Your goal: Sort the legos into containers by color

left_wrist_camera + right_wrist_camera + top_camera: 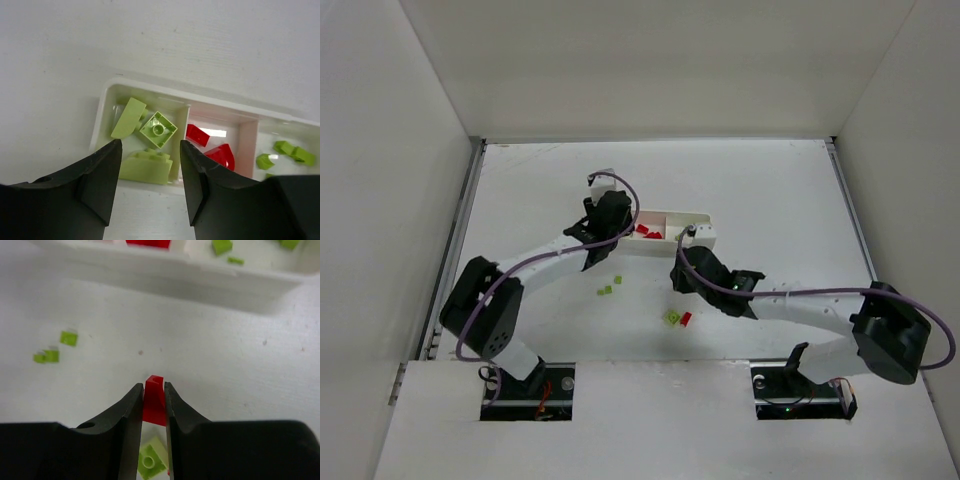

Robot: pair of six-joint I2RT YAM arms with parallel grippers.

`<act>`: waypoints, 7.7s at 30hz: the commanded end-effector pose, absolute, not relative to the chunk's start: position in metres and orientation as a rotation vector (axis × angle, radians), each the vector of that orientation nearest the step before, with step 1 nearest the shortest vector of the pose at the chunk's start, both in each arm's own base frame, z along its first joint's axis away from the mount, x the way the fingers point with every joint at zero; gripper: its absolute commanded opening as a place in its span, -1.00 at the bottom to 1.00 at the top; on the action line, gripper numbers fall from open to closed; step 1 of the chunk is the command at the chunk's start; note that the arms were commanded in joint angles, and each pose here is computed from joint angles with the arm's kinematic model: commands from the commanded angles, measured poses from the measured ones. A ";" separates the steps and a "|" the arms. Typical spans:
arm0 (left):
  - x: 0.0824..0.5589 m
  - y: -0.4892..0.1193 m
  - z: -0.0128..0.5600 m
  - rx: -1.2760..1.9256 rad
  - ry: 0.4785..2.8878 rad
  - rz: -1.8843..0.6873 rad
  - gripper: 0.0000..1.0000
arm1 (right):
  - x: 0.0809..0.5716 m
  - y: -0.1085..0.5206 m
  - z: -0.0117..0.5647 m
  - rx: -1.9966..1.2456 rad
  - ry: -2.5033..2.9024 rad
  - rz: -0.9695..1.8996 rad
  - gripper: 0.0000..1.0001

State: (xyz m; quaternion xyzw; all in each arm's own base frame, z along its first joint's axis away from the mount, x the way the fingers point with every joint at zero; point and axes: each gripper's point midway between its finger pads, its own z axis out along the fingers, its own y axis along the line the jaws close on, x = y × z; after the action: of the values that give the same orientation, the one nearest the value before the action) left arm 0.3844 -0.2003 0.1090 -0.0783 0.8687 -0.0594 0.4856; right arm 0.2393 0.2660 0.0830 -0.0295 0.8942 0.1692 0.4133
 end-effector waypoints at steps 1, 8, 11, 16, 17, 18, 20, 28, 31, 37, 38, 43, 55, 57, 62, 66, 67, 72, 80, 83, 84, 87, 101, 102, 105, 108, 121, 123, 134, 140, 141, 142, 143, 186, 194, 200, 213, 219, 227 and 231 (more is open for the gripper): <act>0.379 -0.195 0.176 -0.244 1.941 -0.251 -0.05 | 0.278 0.287 0.139 -0.050 2.094 0.500 -0.46; 0.328 -0.173 0.177 -0.266 1.938 -0.343 -0.04 | 0.341 0.312 0.168 -0.039 2.013 0.518 -0.45; 0.299 -0.167 0.156 -0.259 1.985 -0.365 -0.06 | 0.369 0.321 0.162 -0.034 2.012 0.487 -0.45; 0.252 -0.155 0.109 -0.199 2.110 -0.329 -0.10 | 0.397 0.330 0.150 -0.032 2.021 0.437 -0.40; 0.245 -0.154 0.101 -0.190 2.131 -0.323 -0.10 | 0.399 0.329 0.148 -0.028 2.023 0.431 -0.39; 0.238 -0.152 0.092 -0.186 2.154 -0.318 -0.10 | 0.401 0.329 0.147 -0.024 2.024 0.429 -0.37; 0.226 -0.149 0.077 -0.182 2.195 -0.308 -0.09 | 0.404 0.328 0.149 -0.015 2.020 0.429 -0.24; 0.213 -0.161 0.054 -0.138 2.256 -0.300 -0.09 | 0.397 0.331 0.158 -0.012 2.009 0.451 0.03; 0.214 -0.167 0.049 -0.121 2.258 -0.303 -0.12 | 0.373 0.340 0.154 -0.053 2.017 0.469 -0.02; 0.218 -0.168 0.039 -0.100 2.270 -0.251 -0.20 | 0.331 0.351 0.135 -0.099 2.050 0.510 -0.09; 0.219 -0.168 0.038 -0.093 2.268 -0.239 -0.23 | 0.326 0.352 0.133 -0.102 2.055 0.517 -0.09; 0.223 -0.172 0.036 -0.080 2.273 -0.224 -0.35 | 0.306 0.352 0.119 -0.092 2.088 0.554 -0.07; 0.237 -0.173 0.031 -0.098 2.267 -0.175 -0.33 | 0.275 0.363 0.088 -0.128 2.143 0.585 -0.07; 0.240 -0.173 0.029 -0.095 2.266 -0.164 -0.34 | 0.275 0.363 0.083 -0.121 2.148 0.586 -0.07; 0.243 -0.173 0.027 -0.105 2.259 -0.165 -0.34 | 0.273 0.363 0.078 -0.111 2.156 0.598 -0.06; 0.245 -0.172 0.025 -0.109 2.256 -0.158 -0.29 | 0.276 0.370 0.076 -0.114 2.159 0.604 -0.01; 0.245 -0.171 0.024 -0.112 2.252 -0.150 -0.26 | 0.276 0.371 0.074 -0.115 2.162 0.604 0.02; 0.252 -0.167 0.027 -0.134 2.228 -0.116 -0.15 | 0.279 0.379 0.075 -0.109 2.160 0.623 0.08; 0.263 -0.165 0.032 -0.151 2.212 -0.100 -0.23 | 0.276 0.373 0.072 -0.096 2.166 0.620 0.07; 0.263 -0.168 0.029 -0.147 2.224 -0.122 -0.39 | 0.275 0.374 0.072 -0.092 2.171 0.626 0.07; 0.263 -0.169 0.030 -0.146 2.225 -0.126 -0.42 | 0.276 0.374 0.071 -0.095 2.172 0.626 0.07; 0.261 -0.168 0.033 -0.145 2.217 -0.134 -0.49 | 0.276 0.378 0.071 -0.101 2.172 0.629 0.09; 0.262 -0.155 0.034 -0.193 2.206 -0.127 -0.62 | 0.272 0.387 0.071 -0.135 2.178 0.645 0.07; 0.262 -0.155 0.036 -0.194 2.201 -0.128 -0.62 | 0.272 0.387 0.071 -0.138 2.179 0.646 0.07; 0.265 -0.154 0.039 -0.198 2.196 -0.128 -0.62 | 0.271 0.385 0.071 -0.141 2.179 0.643 0.08; 0.267 -0.151 0.045 -0.218 2.181 -0.142 -0.62 | 0.269 0.387 0.072 -0.153 2.178 0.652 0.08; 0.283 -0.134 0.109 -0.447 2.058 -0.355 -0.62 | 0.265 0.426 0.053 -0.365 2.189 0.657 0.11; 0.283 -0.134 0.115 -0.450 2.048 -0.375 -0.62 | 0.270 0.426 0.050 -0.358 2.195 0.638 0.05; 0.274 -0.133 0.190 -0.454 1.897 -0.500 -0.62 | 0.273 0.422 0.038 -0.381 2.226 0.566 -0.22; 0.272 -0.146 0.226 -0.414 1.829 -0.588 -0.61 | 0.274 0.420 0.051 -0.307 2.207 0.601 -0.58; 0.272 -0.149 0.229 -0.406 1.828 -0.600 -0.61 | 0.274 0.419 0.058 -0.292 2.195 0.619 -0.59; 0.273 -0.154 0.232 -0.400 1.823 -0.617 -0.61 | 0.276 0.414 0.067 -0.268 2.175 0.632 -0.60; 0.274 -0.160 0.234 -0.391 1.819 -0.634 -0.60 | 0.278 0.408 0.077 -0.246 2.152 0.641 -0.60; 0.338 -0.310 0.180 -0.081 1.993 -0.646 -0.08 | 0.369 0.215 0.149 0.233 1.971 0.392 -0.51; 0.250 -0.277 0.132 0.041 2.091 -0.639 -0.06 | 0.397 0.221 0.149 0.229 1.970 0.356 -0.26; 0.185 -0.292 0.096 0.249 2.165 -0.671 0.01 | 0.402 0.221 0.151 0.238 1.967 0.348 0.10; 0.139 -0.324 0.069 0.537 2.138 -0.640 0.03 | 0.307 0.214 0.132 0.198 2.025 0.443 -0.08; 0.146 -0.326 0.057 0.558 2.149 -0.600 -0.06 | 0.269 0.220 0.127 0.165 2.052 0.505 -0.07; 0.151 -0.328 0.044 0.578 2.169 -0.555 -0.17 | 0.230 0.221 0.101 0.092 2.145 0.475 0.03; 0.152 -0.330 0.039 0.578 2.175 -0.553 -0.18 | 0.214 0.216 0.090 0.099 2.187 0.470 0.04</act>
State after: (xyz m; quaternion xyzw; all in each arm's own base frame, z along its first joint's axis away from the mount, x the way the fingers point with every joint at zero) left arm 0.1419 -0.3133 0.0220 0.2386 0.8718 -0.1995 0.3784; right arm 0.2211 0.2239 0.0930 0.0214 0.8757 0.1967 0.4405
